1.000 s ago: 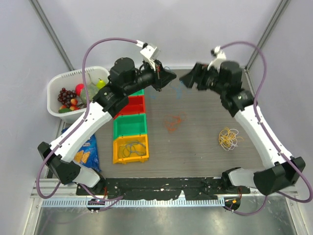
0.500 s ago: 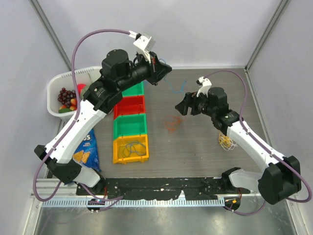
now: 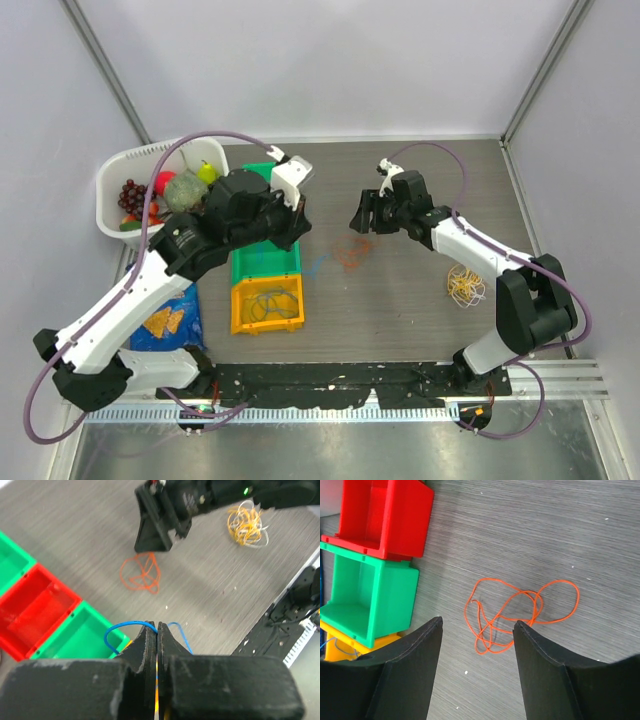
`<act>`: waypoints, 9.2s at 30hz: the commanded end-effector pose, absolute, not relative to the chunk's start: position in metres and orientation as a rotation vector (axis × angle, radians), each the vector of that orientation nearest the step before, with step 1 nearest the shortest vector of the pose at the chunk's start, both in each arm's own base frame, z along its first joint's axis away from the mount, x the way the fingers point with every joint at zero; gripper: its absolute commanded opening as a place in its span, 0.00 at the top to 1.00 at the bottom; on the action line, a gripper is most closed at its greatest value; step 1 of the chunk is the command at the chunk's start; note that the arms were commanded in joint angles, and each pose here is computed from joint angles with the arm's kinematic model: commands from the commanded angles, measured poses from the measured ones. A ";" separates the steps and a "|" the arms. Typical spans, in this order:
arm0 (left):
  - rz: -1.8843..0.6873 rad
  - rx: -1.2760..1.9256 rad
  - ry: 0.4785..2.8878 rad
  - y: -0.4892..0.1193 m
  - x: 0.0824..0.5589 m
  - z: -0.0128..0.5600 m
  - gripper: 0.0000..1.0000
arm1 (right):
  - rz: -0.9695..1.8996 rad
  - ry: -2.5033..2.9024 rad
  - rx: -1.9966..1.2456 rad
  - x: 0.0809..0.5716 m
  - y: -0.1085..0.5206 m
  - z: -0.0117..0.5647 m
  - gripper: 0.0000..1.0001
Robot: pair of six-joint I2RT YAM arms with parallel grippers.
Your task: Untangle the cables
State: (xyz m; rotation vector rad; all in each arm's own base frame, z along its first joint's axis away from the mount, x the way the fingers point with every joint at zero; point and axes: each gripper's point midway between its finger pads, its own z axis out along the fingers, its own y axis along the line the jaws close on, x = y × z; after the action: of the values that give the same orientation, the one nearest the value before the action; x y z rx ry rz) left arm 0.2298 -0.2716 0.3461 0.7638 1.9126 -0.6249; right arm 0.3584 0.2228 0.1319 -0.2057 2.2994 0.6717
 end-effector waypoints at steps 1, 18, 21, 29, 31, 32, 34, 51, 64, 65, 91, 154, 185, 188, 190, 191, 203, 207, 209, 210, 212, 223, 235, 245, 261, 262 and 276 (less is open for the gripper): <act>-0.562 0.757 2.028 -0.237 0.207 0.322 1.00 | 0.776 2.187 -0.200 0.365 0.240 0.161 0.37; -0.695 0.355 2.216 -0.240 0.202 0.268 1.00 | 0.761 2.274 -0.174 0.358 0.237 0.135 0.37; -0.723 0.272 2.189 -0.238 0.204 0.273 1.00 | 0.756 2.298 -0.170 0.357 0.236 0.129 0.37; -0.808 0.162 2.166 -0.243 0.202 0.270 1.00 | 0.770 2.324 -0.172 0.353 0.238 0.121 0.37; -0.831 0.155 2.164 -0.245 0.197 0.269 1.00 | 0.779 2.330 -0.175 0.350 0.241 0.117 0.37; -0.846 0.151 2.160 -0.245 0.193 0.269 1.00 | 0.784 2.328 -0.175 0.349 0.241 0.116 0.38; -0.869 0.140 2.142 -0.245 0.189 0.270 1.00 | 0.793 2.330 -0.179 0.347 0.244 0.114 0.38; -0.821 -0.033 2.108 -0.220 0.180 0.258 1.00 | 0.809 2.329 -0.224 0.334 0.257 0.117 0.38; -0.691 -0.231 2.018 -0.181 0.196 0.253 1.00 | 0.817 2.312 -0.218 0.335 0.258 0.126 0.38; -0.657 -0.246 2.024 -0.177 0.198 0.249 1.00 | 0.817 2.312 -0.218 0.335 0.258 0.126 0.38; -0.469 -0.373 2.168 -0.215 0.239 0.206 1.00 | 0.811 2.328 -0.209 0.323 0.253 0.112 0.38; -0.325 -0.669 2.682 -0.181 0.207 0.132 0.29 | 0.748 2.291 -0.192 0.320 0.241 0.116 0.38; -0.512 0.289 2.238 -0.253 0.313 0.276 0.18 | 0.242 2.519 -0.121 0.385 0.216 0.059 0.44; -0.489 0.307 2.221 -0.254 0.320 0.279 0.18 | 0.199 2.538 -0.133 0.386 0.212 0.053 0.48; -0.479 0.317 2.209 -0.256 0.324 0.281 0.18 | 0.186 2.546 -0.143 0.385 0.211 0.050 0.50; -0.478 0.317 2.204 -0.257 0.326 0.281 0.18 | 0.183 2.545 -0.155 0.385 0.210 0.049 0.50; -0.364 0.350 2.150 -0.244 0.337 0.290 0.18 | 0.293 2.460 -0.213 0.394 0.224 0.090 0.95; -0.359 0.348 2.142 -0.243 0.339 0.289 0.14 | 0.425 2.355 -0.314 0.391 0.239 0.140 0.99; -0.384 0.341 2.134 -0.245 0.342 0.290 0.12 | 0.514 2.276 -0.354 0.388 0.249 0.172 0.99; -0.407 0.335 2.122 -0.248 0.343 0.293 0.11 | 0.551 2.217 -0.370 0.386 0.252 0.192 0.99; -0.444 0.331 2.085 -0.253 0.347 0.298 0.03 | 0.672 2.118 -0.419 0.379 0.266 0.225 0.99; -0.618 0.441 1.972 -0.282 0.348 0.321 0.12 | 0.996 1.812 -0.586 0.356 0.304 0.327 0.99; -0.679 0.489 1.896 -0.285 0.337 0.336 0.16 | 1.222 1.684 -0.550 0.354 0.329 0.374 0.99; -0.774 0.478 1.815 -0.304 0.345 0.356 0.36 | 1.284 1.638 -0.488 0.352 0.329 0.384 0.99; -0.909 0.660 1.816 -0.315 0.310 0.355 1.00 | 0.929 1.823 -0.211 0.390 0.254 0.336 0.60; -0.938 0.675 1.811 -0.317 0.306 0.357 1.00 | 0.929 1.792 -0.225 0.389 0.248 0.343 0.59; -1.103 0.688 1.804 -0.325 0.290 0.366 1.00 | 1.122 1.742 -0.432 0.335 0.254 0.309 0.44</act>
State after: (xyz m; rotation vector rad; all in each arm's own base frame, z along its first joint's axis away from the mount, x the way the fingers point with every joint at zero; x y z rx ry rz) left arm 0.3018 -0.3237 0.3280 0.6722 1.9165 -1.0194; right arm 0.3483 0.2414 0.2763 -0.3367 1.9069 1.0188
